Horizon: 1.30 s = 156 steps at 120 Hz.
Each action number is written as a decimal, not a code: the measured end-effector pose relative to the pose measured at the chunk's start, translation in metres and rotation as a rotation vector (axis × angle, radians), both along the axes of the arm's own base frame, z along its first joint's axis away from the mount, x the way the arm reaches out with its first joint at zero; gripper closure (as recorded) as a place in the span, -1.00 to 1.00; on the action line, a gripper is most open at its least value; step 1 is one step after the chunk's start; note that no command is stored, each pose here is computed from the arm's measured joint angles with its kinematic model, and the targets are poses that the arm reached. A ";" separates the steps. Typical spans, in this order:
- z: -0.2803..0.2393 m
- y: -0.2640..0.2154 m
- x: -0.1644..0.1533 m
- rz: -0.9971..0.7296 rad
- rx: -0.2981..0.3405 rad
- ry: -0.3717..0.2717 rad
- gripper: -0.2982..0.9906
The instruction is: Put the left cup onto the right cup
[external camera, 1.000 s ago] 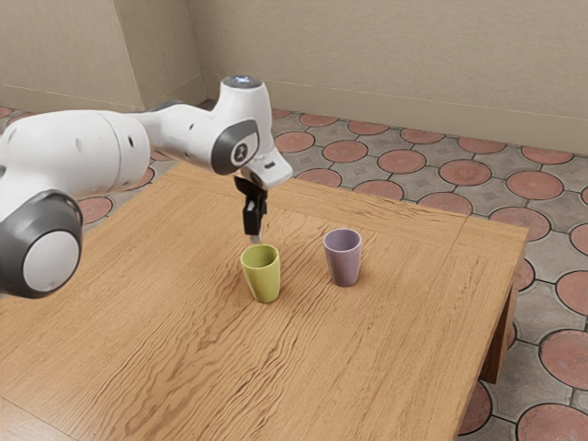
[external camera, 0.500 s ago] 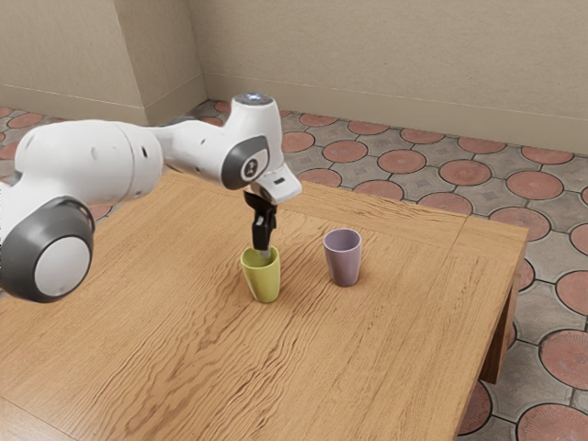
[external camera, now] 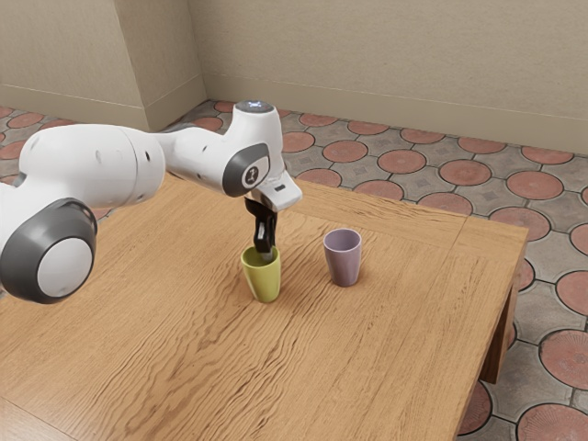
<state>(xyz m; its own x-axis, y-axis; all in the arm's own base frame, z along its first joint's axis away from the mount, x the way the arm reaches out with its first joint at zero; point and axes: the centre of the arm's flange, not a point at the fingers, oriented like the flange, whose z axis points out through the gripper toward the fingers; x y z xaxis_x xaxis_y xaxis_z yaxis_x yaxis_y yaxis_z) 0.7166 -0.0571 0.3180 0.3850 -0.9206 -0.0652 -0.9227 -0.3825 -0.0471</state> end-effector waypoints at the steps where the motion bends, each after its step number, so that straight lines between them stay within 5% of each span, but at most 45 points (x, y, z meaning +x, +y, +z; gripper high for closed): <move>1: 0.000 0.000 0.000 0.000 0.000 0.000 0.36; 55: 0.004 -0.008 -0.009 0.033 -0.029 0.006 0.65; 106: 0.053 -0.002 -0.036 0.072 -0.045 -0.021 0.68; 156: 0.114 -0.007 -0.024 0.087 -0.063 -0.098 0.68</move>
